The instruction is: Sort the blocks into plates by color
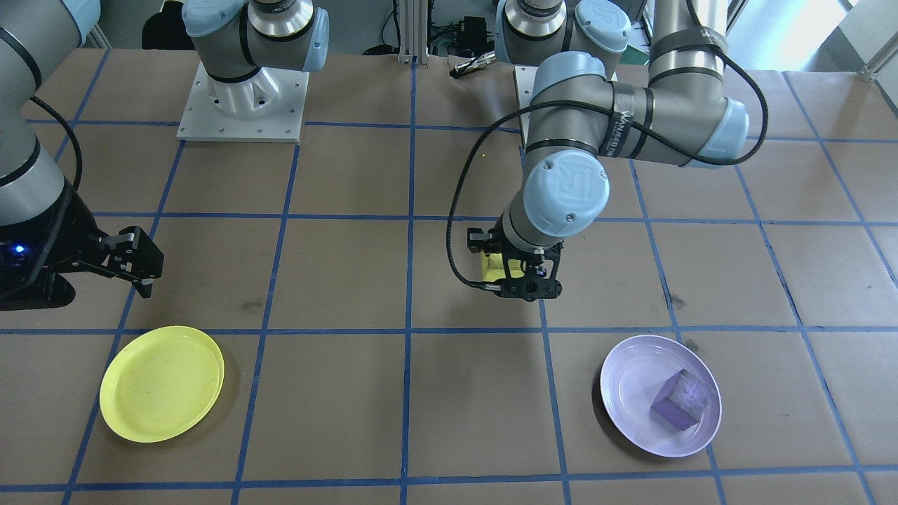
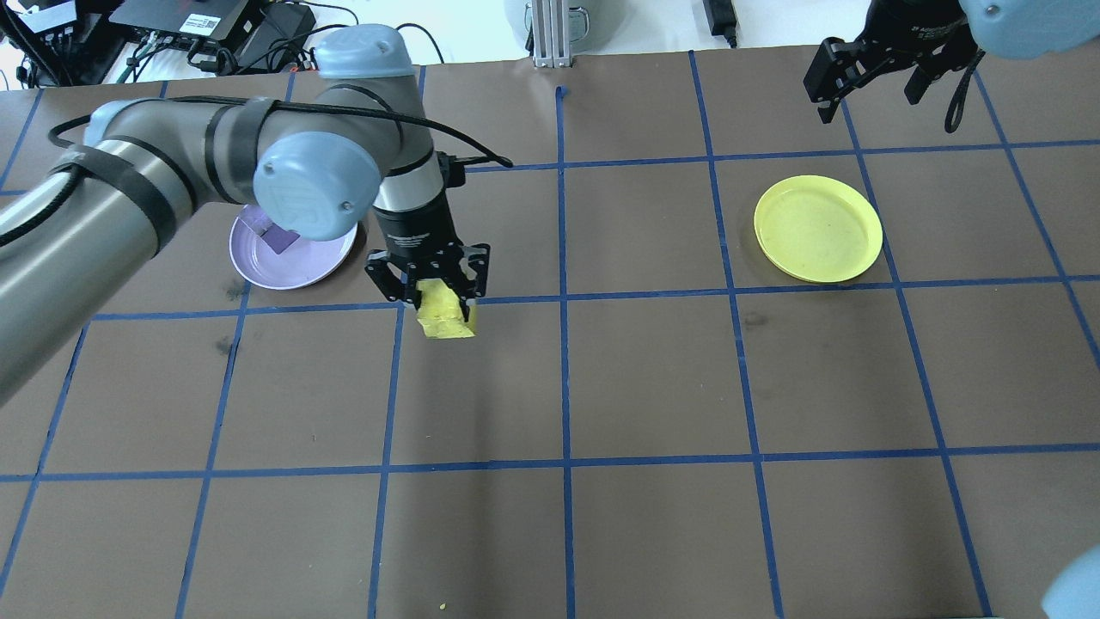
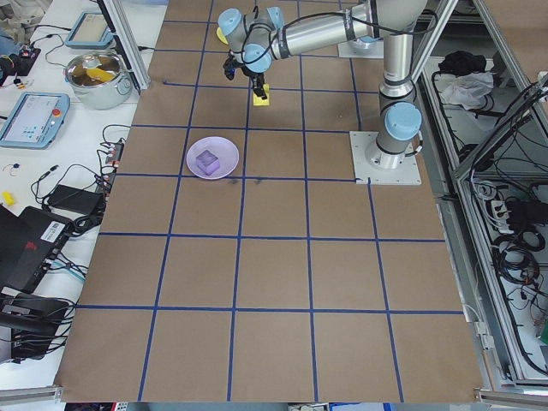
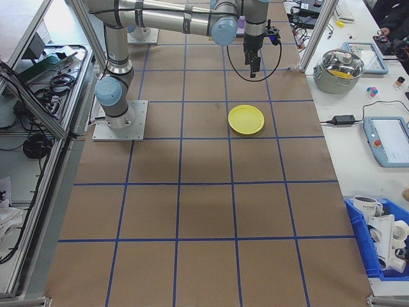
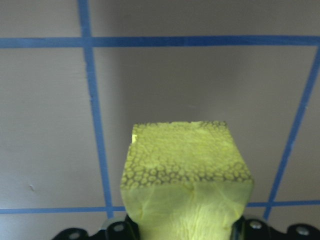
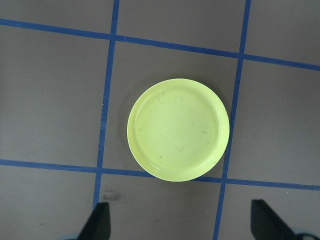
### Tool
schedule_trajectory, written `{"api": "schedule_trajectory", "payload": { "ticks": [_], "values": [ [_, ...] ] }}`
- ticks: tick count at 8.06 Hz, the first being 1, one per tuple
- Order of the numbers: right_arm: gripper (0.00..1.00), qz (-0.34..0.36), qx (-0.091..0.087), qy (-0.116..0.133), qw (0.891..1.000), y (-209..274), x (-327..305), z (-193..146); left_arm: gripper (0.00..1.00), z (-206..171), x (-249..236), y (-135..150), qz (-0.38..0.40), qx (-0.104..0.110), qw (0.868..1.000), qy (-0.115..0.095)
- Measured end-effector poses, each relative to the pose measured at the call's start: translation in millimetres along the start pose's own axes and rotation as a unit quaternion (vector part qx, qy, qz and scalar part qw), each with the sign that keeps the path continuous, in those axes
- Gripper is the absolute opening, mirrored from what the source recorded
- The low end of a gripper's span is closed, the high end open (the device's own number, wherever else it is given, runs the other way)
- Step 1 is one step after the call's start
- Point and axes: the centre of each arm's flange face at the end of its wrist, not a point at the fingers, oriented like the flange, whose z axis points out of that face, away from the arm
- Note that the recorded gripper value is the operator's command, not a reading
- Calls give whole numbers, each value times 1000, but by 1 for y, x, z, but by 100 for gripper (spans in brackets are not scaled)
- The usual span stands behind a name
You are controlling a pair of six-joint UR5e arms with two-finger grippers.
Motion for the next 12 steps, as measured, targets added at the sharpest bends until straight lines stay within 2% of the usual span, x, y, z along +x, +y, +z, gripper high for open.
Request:
{"api": "schedule_trajectory", "payload": {
  "ticks": [3, 5, 7, 8, 12],
  "values": [
    [100, 15, -3, -4, 1000, 1, 25, 4, 15, 19, 97, 29, 32, 14, 999, 18],
    [100, 20, -4, -5, 1000, 2, 32, 6, 18, 33, 135, 39, 43, 24, 998, 26],
    [100, 21, -1, -4, 1000, 1, 34, 5, 11, 40, 153, 44, 45, 27, 998, 38],
    [100, 21, -1, -3, 1000, 1, 34, 6, 11, 42, 157, 45, 45, 26, 998, 40],
    [100, 23, 3, -2, 1000, 2, 34, 3, 18, 59, 178, 47, 49, 31, 997, 40]
  ]
}}
